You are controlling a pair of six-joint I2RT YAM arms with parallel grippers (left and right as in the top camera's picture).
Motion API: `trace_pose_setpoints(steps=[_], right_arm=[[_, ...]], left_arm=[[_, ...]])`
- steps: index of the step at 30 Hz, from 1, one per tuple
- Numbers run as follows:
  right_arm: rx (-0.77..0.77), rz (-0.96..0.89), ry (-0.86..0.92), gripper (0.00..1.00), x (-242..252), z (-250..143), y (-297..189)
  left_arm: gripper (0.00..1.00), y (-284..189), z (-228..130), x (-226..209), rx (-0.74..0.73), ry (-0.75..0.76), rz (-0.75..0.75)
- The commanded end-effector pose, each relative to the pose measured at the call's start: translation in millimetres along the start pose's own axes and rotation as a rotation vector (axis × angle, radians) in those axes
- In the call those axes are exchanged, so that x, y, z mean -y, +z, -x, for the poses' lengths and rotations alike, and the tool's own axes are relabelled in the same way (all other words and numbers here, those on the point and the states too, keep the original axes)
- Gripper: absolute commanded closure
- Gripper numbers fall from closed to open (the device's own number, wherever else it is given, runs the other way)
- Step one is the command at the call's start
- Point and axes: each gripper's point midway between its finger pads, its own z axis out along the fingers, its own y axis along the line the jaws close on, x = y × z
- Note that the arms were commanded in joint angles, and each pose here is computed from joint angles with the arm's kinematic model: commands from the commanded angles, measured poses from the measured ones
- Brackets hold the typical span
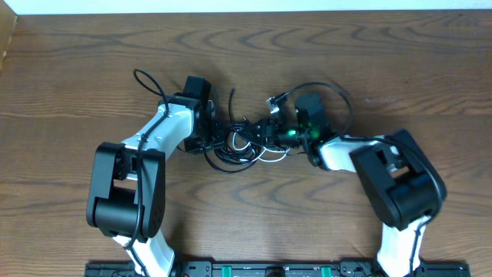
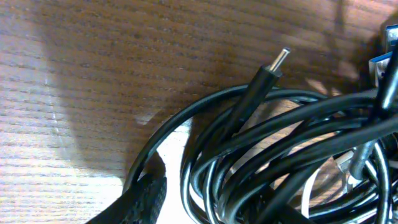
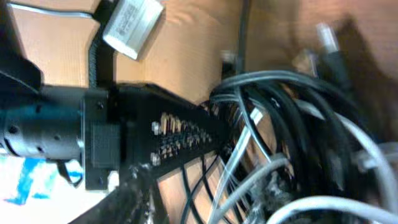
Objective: Untangle cables
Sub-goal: 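Pull the white cable right with the right gripper, left gripper holding bundle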
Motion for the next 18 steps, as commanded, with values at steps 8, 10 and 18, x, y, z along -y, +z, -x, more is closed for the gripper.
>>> trace_pose_setpoints(steps=[8, 10, 18], right_arm=[[0.015, 0.059, -0.055, 0.76, -12, 0, 13], [0.023, 0.05, -0.06, 0.76, -12, -1, 16], [0.086, -0.01, -0.064, 0.68, -9, -2, 32]], left_arm=[[0.56, 25, -24, -15, -0.094, -0.01, 0.036], [0.56, 25, -23, -15, -0.091, -0.009, 0.034], [0.56, 26, -21, -14, -0.084, -0.007, 0.032]])
